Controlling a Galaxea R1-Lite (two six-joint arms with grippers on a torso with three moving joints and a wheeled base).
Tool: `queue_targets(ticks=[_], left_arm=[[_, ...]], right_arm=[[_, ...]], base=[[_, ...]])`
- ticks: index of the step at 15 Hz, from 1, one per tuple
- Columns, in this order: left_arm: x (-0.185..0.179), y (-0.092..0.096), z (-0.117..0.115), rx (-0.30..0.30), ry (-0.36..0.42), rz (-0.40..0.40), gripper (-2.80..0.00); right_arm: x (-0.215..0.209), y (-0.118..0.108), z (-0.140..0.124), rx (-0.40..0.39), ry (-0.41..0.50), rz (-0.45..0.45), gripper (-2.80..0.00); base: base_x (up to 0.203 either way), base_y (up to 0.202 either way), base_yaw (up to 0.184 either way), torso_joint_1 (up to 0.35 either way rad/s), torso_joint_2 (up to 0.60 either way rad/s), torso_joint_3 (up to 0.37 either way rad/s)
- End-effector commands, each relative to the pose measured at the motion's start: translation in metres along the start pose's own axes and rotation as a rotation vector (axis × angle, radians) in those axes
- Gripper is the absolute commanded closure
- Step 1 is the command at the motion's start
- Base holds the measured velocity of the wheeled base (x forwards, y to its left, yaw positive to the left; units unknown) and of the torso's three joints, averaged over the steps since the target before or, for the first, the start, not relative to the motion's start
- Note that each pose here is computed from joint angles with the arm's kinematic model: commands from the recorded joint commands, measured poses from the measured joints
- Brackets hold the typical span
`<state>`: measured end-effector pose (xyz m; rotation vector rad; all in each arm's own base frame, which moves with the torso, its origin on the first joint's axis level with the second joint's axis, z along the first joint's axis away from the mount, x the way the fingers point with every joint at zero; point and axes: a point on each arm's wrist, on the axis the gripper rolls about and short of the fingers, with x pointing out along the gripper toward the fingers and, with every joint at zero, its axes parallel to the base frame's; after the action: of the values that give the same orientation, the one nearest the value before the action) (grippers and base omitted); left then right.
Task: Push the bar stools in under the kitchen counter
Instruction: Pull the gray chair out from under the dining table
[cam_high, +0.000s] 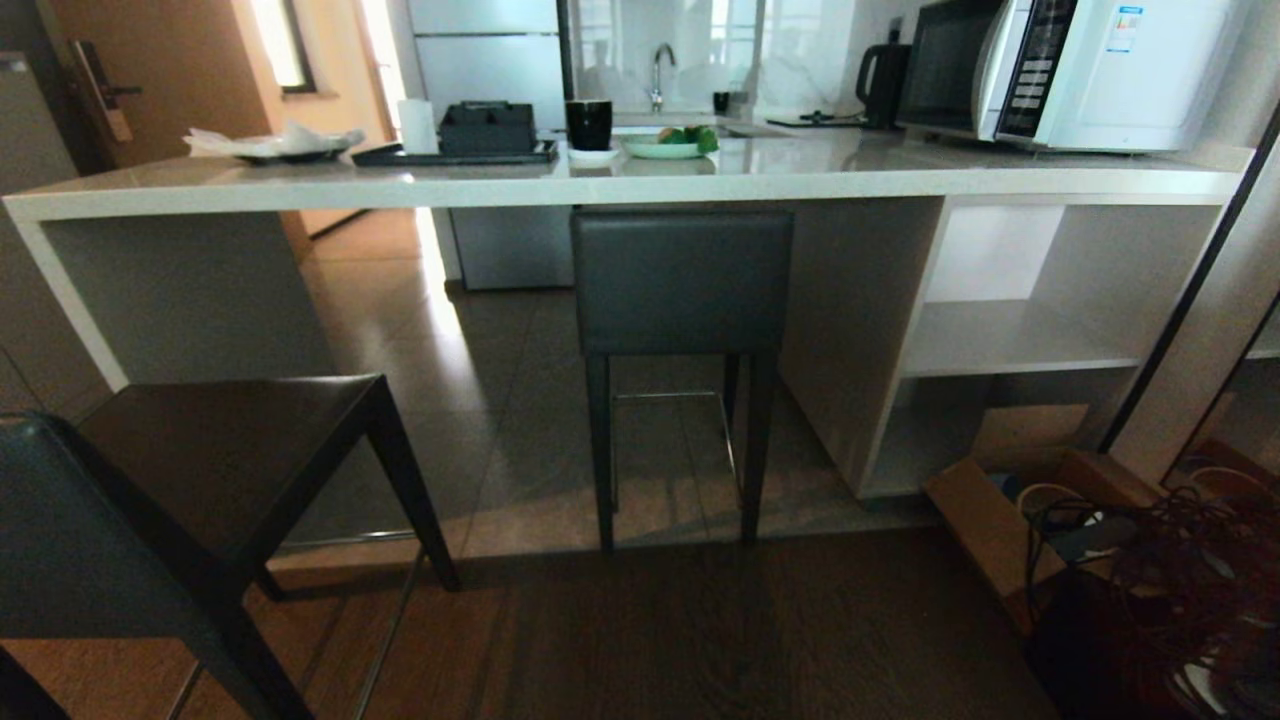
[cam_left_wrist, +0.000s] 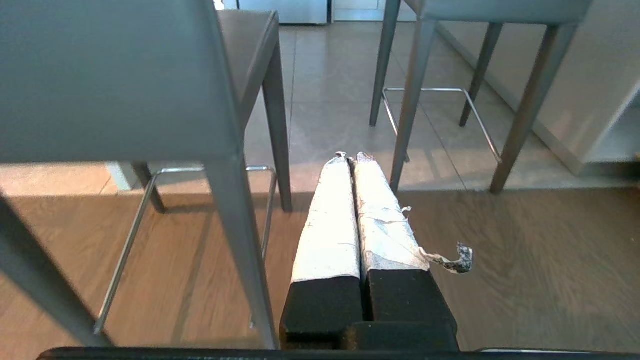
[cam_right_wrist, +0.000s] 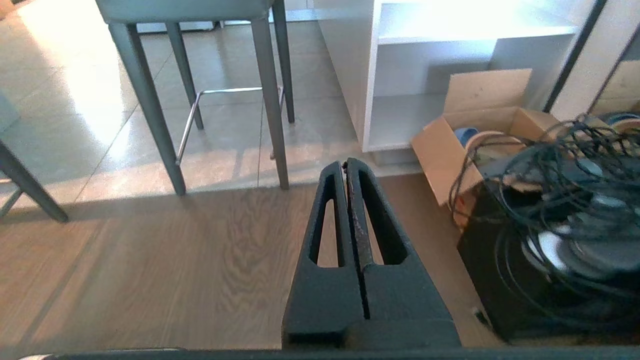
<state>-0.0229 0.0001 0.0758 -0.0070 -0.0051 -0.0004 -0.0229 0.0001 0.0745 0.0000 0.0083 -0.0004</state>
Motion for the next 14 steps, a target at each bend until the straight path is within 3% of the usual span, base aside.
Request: queue_targets(ticks=[1, 14], left_arm=[[0.0002, 0.0000, -0.0003, -0.001, 0.002, 0.000, 0.00], [0.0002, 0.0000, -0.0003, -0.001, 0.002, 0.000, 0.00]], right_arm=[[0.0002, 0.0000, -0.0004, 0.000, 0.002, 0.000, 0.00], [0.0001, 0.0000, -0.0004, 0.000, 0.001, 0.000, 0.00]], base=[[0.192, 0.000, 0.002, 0.002, 0.00, 0.002], [0.195, 0.000, 0.002, 0.001, 0.00, 0.001]])
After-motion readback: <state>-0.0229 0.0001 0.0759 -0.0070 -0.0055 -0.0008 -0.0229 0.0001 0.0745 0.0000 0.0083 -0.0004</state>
